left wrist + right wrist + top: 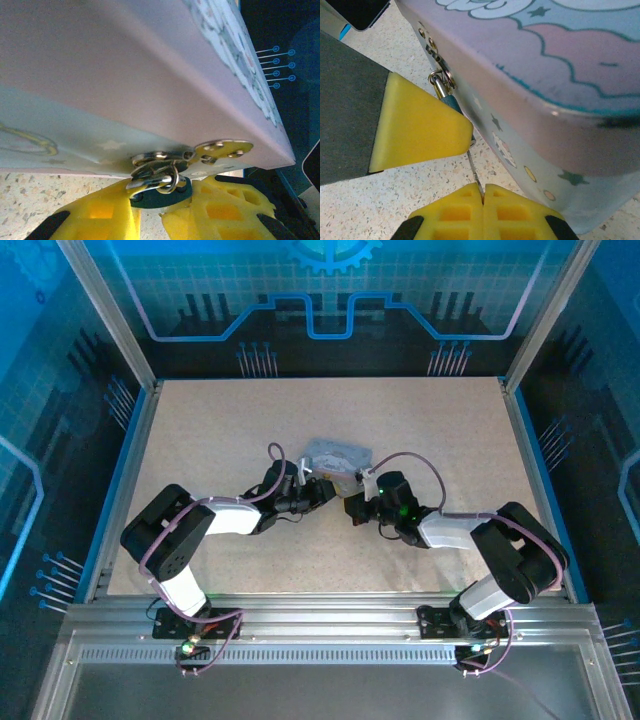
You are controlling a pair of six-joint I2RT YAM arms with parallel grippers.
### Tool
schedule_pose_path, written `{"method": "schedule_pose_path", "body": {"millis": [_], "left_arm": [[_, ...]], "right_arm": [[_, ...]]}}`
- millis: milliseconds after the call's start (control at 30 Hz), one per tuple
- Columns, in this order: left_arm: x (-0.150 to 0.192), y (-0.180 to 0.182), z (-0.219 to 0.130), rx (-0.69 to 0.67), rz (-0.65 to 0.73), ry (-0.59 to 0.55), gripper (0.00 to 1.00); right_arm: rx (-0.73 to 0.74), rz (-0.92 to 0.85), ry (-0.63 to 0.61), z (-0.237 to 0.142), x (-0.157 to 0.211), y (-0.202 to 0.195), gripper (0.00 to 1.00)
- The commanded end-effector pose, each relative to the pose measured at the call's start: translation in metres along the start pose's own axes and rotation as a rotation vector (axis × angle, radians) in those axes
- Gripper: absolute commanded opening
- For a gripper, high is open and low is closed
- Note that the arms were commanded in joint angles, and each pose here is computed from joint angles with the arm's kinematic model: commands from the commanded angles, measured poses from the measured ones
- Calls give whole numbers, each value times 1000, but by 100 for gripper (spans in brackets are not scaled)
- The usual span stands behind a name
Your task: Unlock the padlock with the key
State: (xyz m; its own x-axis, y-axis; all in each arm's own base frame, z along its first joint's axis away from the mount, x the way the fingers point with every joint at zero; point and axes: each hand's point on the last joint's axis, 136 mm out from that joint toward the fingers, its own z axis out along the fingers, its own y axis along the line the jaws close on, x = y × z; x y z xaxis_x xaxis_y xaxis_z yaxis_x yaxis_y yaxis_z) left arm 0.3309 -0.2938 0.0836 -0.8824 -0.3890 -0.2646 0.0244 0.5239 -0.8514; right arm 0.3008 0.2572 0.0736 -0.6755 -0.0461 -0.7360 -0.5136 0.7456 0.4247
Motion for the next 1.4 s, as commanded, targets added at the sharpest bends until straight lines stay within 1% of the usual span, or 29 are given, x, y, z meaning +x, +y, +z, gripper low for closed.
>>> {"method": "schedule_pose_path", "body": {"millis": [0,533,933,1200,1367], "left_arm": [[5,-15,-2,55,-1,25,18],[8,-9,-1,40,-9,29,18],[8,-11,0,46,-12,34,18],[9,-14,-2,47,-9,35,18],[11,-16,-1,48,-9,45,18]], "right_arm": [[-21,1,-93,-4,-23,2,0],[-31,-16,-117,-11,-25,4,1],[-33,-24,-113,-7,-24,3,1],[-34,-71,-158,-7,-37,6,1],[-70,-86,-186,-5,-45,13,1]]}}
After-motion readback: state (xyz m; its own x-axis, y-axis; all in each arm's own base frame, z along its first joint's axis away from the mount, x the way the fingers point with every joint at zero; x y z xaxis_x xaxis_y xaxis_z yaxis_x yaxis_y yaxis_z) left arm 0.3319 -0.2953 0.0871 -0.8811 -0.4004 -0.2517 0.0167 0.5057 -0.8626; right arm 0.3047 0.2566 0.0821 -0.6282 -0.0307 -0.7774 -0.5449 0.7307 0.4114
